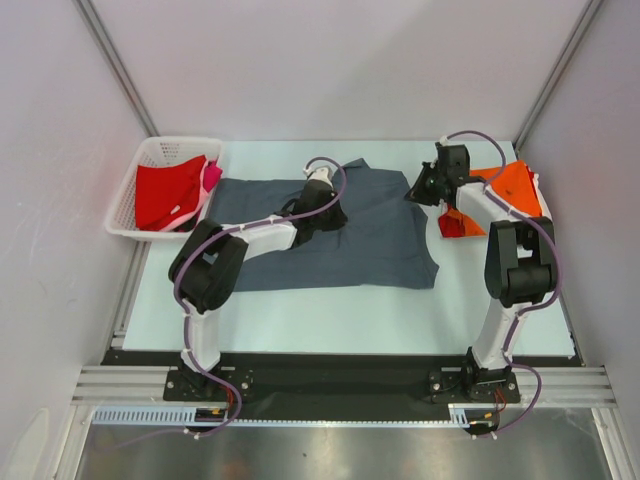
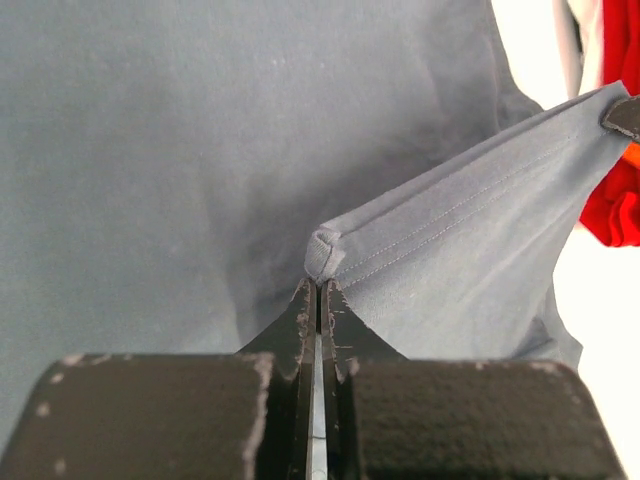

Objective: Fold and stack the t-shirts
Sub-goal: Fold the tshirt

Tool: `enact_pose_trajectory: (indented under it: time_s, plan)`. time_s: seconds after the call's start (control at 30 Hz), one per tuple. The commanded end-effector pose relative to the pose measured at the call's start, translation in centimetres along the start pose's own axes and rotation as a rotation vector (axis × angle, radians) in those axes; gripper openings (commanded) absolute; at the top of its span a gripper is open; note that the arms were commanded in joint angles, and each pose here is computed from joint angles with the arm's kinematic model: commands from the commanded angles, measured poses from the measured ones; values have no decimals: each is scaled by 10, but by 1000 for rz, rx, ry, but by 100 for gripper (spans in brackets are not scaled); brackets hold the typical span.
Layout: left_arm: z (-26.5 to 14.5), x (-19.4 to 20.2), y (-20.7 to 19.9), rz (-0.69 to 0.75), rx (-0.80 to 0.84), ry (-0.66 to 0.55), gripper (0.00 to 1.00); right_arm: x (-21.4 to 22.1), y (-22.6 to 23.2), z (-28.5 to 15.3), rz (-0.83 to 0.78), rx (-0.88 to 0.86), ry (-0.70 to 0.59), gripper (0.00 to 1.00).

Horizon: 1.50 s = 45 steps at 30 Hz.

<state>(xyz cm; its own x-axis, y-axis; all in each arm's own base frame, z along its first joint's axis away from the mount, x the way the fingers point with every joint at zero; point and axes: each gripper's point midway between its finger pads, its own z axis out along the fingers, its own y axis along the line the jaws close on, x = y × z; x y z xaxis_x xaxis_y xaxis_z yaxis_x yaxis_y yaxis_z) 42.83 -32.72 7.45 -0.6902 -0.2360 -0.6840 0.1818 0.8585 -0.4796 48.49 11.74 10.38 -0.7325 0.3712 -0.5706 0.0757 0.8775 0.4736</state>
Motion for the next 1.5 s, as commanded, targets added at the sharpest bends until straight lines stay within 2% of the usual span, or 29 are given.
enact_pose_trajectory:
  time_s: [0.0,0.63,0.8,0.87,1.0,1.03,1.07,1.1,1.13,1.17,1.2,1.23,1.3,1.4,1.43,1.47]
  plan:
    - [-7,-30,-11,-40,29,-87,0,-17,7,2,-34,3,-32,0]
    - [11,-27,22,-110,-95,-118,3,-30,16,37,-47,-1,-3,1]
    - [19,-25,27,-114,-119,-108,9,-28,14,48,-44,-1,1,3]
    - [21,-24,28,-116,-120,-105,4,-32,17,49,-41,-9,-8,3]
    - [22,-24,30,-127,-134,-105,7,-33,19,56,-47,-5,4,3]
    - [23,-22,31,-129,-137,-102,9,-32,18,58,-49,-3,6,4]
    - [23,-23,31,-128,-137,-104,21,-32,17,58,-47,-1,8,5]
    - [23,-23,32,-126,-139,-101,30,-32,19,59,-49,-3,8,19]
    - [23,-23,33,-114,-142,-97,40,-31,19,59,-46,0,12,27]
    - [20,-26,33,-110,-148,-104,56,-31,19,58,-46,3,12,35]
    - [18,-30,35,-105,-165,-117,63,-30,18,56,-45,7,15,44]
    - [15,-31,38,-92,-182,-122,71,-34,20,49,-44,12,1,46]
    - [6,-42,41,-85,-215,-154,76,-35,21,41,-46,16,-12,47]
    - [-8,-54,39,-59,-227,-174,76,-35,20,19,-39,23,-42,46]
    - [-12,-55,40,-52,-237,-176,76,-17,11,17,-27,40,-14,45]
    - [-16,-54,41,-49,-241,-177,75,-25,22,2,-22,9,-59,44]
